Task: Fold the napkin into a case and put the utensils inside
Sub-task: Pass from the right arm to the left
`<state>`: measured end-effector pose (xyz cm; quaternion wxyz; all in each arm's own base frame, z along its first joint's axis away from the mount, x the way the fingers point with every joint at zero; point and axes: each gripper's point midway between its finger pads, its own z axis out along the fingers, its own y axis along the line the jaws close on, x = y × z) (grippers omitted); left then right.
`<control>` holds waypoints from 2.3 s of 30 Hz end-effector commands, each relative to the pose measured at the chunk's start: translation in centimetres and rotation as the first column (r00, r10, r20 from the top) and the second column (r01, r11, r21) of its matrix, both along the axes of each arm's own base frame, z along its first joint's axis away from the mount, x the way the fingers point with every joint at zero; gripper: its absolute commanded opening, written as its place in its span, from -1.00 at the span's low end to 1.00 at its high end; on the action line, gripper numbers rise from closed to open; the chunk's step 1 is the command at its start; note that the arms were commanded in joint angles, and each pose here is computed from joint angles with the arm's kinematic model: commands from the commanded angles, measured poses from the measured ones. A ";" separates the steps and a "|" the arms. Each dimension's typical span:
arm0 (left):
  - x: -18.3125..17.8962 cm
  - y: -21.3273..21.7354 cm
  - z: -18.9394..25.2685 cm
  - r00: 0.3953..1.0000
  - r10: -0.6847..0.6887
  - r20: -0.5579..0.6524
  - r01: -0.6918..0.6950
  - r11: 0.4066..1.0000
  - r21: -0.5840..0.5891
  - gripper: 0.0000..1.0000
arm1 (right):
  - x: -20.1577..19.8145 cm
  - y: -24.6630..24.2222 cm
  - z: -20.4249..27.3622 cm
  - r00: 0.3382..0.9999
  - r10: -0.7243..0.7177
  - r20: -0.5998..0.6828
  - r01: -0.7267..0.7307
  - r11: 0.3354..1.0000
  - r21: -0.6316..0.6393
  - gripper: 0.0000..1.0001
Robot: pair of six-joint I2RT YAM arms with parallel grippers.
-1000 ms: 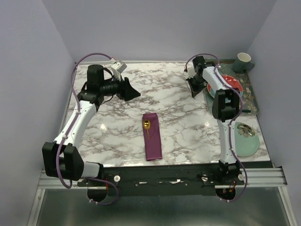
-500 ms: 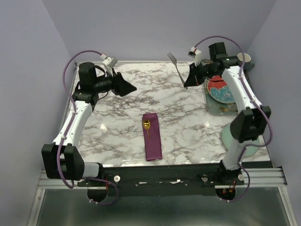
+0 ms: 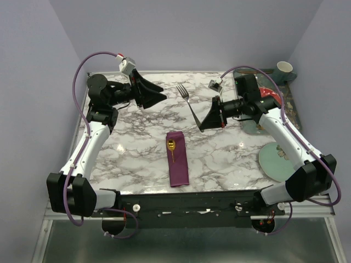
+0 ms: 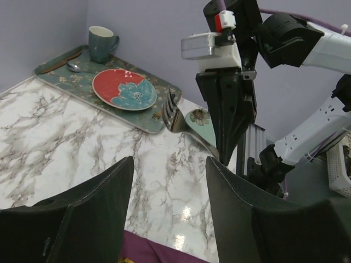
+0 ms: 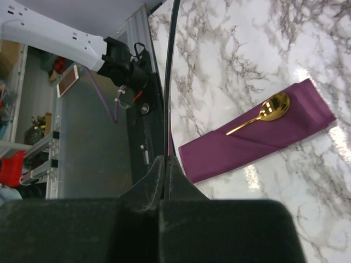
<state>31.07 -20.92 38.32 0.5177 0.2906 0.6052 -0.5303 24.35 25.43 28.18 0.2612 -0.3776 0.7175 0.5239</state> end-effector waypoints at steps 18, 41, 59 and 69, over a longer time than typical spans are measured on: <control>0.0 -4.5 0.9 0.999 0.019 -0.033 -0.021 0.998 -0.062 0.13 | -3.7 1.8 1.5 0.998 0.062 -0.010 -0.061 0.993 0.102 -0.99; 0.0 -5.0 2.9 0.999 -0.017 -0.037 0.011 0.988 -0.156 -0.37 | -4.1 2.3 1.1 0.996 0.084 -0.037 -0.079 0.991 0.109 -0.99; 1.3 -4.8 -0.4 0.990 -0.063 -0.127 0.051 0.994 -0.097 -1.00 | -2.6 2.4 -0.7 0.995 0.015 -0.094 -0.011 0.999 0.048 0.55; 4.2 -4.4 -8.6 0.960 -0.186 -0.211 0.187 0.982 -0.015 -1.00 | 0.1 0.3 -4.3 0.978 -0.101 -0.184 0.096 0.995 -0.036 1.00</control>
